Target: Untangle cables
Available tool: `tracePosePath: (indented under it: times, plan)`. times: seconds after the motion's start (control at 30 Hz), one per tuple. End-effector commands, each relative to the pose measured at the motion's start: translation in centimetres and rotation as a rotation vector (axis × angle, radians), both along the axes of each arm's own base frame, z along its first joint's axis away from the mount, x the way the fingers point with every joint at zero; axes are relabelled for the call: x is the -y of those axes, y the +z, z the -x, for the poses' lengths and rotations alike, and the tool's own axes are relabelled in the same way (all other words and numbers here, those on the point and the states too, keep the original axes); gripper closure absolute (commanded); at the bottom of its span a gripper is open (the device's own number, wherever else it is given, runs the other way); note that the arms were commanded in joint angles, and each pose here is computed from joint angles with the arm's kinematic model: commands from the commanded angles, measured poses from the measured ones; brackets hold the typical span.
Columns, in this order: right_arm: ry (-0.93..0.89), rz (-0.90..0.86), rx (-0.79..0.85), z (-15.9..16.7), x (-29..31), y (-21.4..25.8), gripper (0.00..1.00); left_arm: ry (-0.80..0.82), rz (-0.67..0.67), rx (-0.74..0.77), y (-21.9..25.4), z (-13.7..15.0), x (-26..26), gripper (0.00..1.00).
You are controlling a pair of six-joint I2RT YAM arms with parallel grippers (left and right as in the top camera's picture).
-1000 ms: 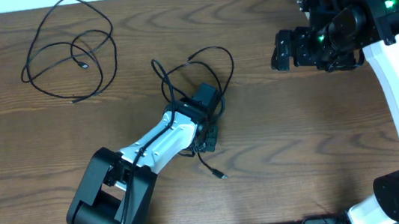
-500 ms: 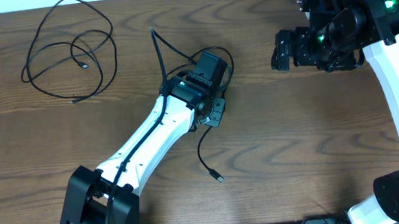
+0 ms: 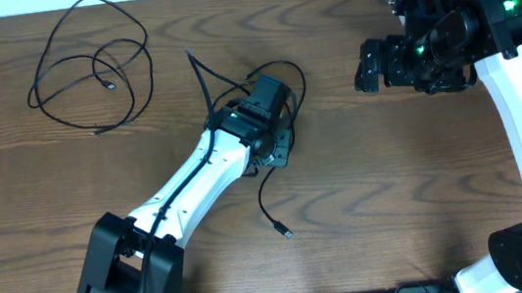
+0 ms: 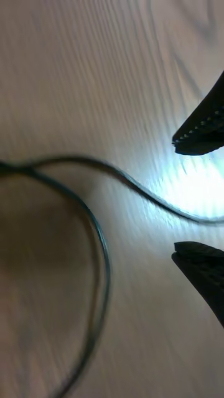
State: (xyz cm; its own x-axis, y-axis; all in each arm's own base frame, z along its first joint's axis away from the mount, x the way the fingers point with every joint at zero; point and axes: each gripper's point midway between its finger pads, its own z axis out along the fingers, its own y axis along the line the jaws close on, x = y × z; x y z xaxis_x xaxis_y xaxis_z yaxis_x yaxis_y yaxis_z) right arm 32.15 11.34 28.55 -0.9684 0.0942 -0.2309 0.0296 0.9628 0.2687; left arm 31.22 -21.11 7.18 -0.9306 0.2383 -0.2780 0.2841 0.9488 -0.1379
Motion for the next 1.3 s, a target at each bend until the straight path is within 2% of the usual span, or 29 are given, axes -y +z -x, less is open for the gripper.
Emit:
tracePosePath:
  times: [0.0, 0.17, 0.33, 0.43, 0.6, 0.8, 0.87, 0.97, 1.0, 1.27]
  plan:
    - [0.013, 0.004, 0.014, 0.2, 0.0, 0.4, 0.01, -0.01, 0.073, -0.048, -1.2, 0.6, 1.7, 0.5]
    - [0.013, 0.004, 0.014, 0.2, 0.0, 0.4, 0.01, 0.014, -0.034, 0.011, -3.3, -1.0, 0.8, 0.5]
    - [0.013, 0.004, 0.014, 0.2, 0.0, 0.4, 0.01, 0.016, -0.055, -0.005, -5.4, -1.4, 0.9, 0.51]
    - [0.013, 0.004, 0.014, 0.2, 0.0, 0.4, 0.01, 0.013, -0.064, -0.035, -6.6, -1.1, 0.9, 0.57]
    - [0.013, 0.004, 0.014, 0.2, 0.0, 0.3, 0.01, 0.0, -0.058, -0.101, -8.2, -0.1, 1.2, 0.59]
    - [0.013, 0.004, 0.014, 0.2, 0.0, 0.3, 0.01, -0.021, -0.073, -0.111, -8.7, 0.1, 1.0, 0.61]
    - [0.013, 0.004, 0.014, 0.2, 0.0, 0.4, 0.01, -0.049, -0.083, -0.113, -8.9, 0.3, 0.9, 0.65]
    - [0.013, 0.004, 0.014, 0.2, 0.0, 0.3, 0.01, -0.051, -0.104, -0.146, -9.8, 0.8, 0.5, 0.81]
    - [0.013, 0.004, 0.014, 0.2, 0.0, 0.4, 0.01, -0.051, -0.108, -0.153, -10.1, 1.0, 0.4, 0.9]
    - [0.013, 0.004, 0.014, 0.2, 0.0, 0.3, 0.01, -0.059, -0.118, -0.166, -9.7, 1.3, 0.3, 0.93]
